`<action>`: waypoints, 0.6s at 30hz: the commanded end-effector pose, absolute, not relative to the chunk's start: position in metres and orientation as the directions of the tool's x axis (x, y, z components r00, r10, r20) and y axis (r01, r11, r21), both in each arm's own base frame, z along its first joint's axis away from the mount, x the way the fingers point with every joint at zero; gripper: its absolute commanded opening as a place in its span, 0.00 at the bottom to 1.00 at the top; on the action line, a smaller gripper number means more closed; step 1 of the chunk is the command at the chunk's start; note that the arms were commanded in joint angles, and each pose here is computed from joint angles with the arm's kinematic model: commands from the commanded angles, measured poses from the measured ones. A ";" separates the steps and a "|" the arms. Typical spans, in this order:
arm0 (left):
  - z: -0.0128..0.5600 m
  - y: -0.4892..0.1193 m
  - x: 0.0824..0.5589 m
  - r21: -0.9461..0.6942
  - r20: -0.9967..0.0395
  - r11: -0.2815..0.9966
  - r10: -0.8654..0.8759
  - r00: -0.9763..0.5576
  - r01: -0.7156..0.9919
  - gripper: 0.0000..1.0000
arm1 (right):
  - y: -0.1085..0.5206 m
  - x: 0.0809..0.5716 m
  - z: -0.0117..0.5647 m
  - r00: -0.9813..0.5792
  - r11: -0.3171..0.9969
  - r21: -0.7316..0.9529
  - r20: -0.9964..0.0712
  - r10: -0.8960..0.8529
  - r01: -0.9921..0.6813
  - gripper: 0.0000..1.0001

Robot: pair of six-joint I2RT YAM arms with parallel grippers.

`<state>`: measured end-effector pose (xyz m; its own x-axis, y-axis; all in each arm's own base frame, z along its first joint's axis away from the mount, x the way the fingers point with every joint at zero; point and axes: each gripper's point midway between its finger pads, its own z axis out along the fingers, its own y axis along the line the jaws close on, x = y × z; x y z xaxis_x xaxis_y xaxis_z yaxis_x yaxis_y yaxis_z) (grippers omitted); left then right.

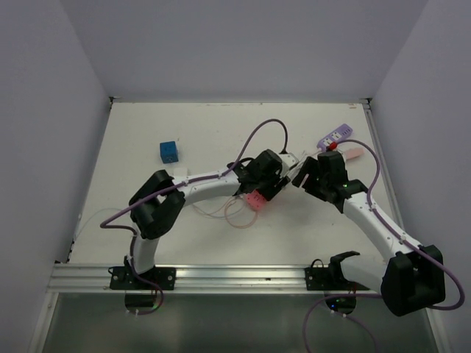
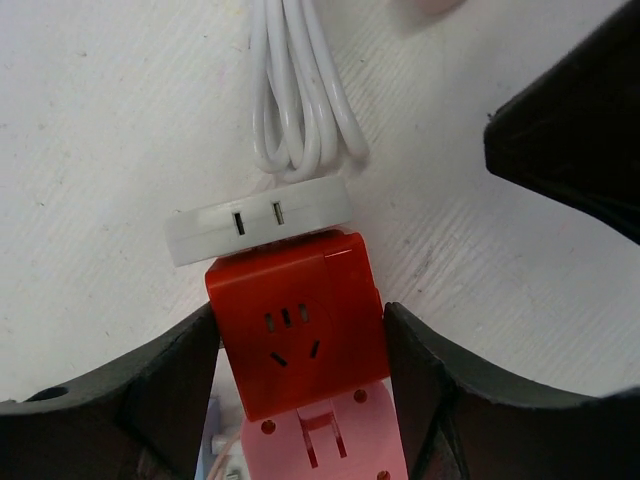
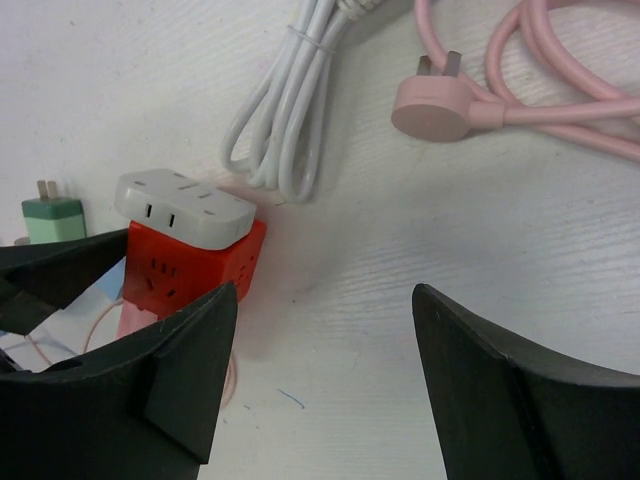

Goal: Pull the plug off the socket

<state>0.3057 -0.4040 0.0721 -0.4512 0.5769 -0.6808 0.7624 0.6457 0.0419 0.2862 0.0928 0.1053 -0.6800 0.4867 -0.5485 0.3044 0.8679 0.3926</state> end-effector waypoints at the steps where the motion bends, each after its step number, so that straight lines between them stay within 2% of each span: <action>1: 0.116 -0.407 0.317 0.167 -0.756 0.541 0.606 -0.245 0.824 0.69 | 0.105 0.297 0.123 -0.681 0.881 0.434 -0.588 0.437 0.190 0.74; 3: 0.124 -0.400 0.322 0.158 -0.765 0.563 0.589 -0.260 0.811 0.78 | 0.105 0.299 0.125 -0.690 0.896 0.414 -0.602 0.402 0.161 0.73; 9: 0.153 -0.380 0.319 0.058 -0.824 0.623 0.470 -0.315 0.780 0.92 | 0.110 0.303 0.130 -0.712 0.916 0.389 -0.617 0.334 0.092 0.73; 11: 0.160 -0.372 0.312 0.005 -0.833 0.645 0.425 -0.354 0.764 1.00 | 0.113 0.303 0.130 -0.719 0.916 0.393 -0.613 0.327 0.081 0.73; 14: 0.162 -0.368 0.296 -0.049 -0.834 0.626 0.404 -0.377 0.778 1.00 | 0.117 0.306 0.128 -0.728 0.912 0.405 -0.606 0.321 0.065 0.73; 18: 0.138 -0.349 0.276 -0.136 -0.775 0.671 0.386 -0.500 0.729 0.99 | 0.128 0.308 0.127 -0.746 0.900 0.436 -0.590 0.311 0.031 0.73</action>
<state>0.2928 -0.3526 0.1448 -0.4144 0.4399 -0.7967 0.7562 0.6535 -0.0326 0.2922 0.1146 0.1053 -0.7667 0.3299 -0.5507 0.1136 0.9140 0.3895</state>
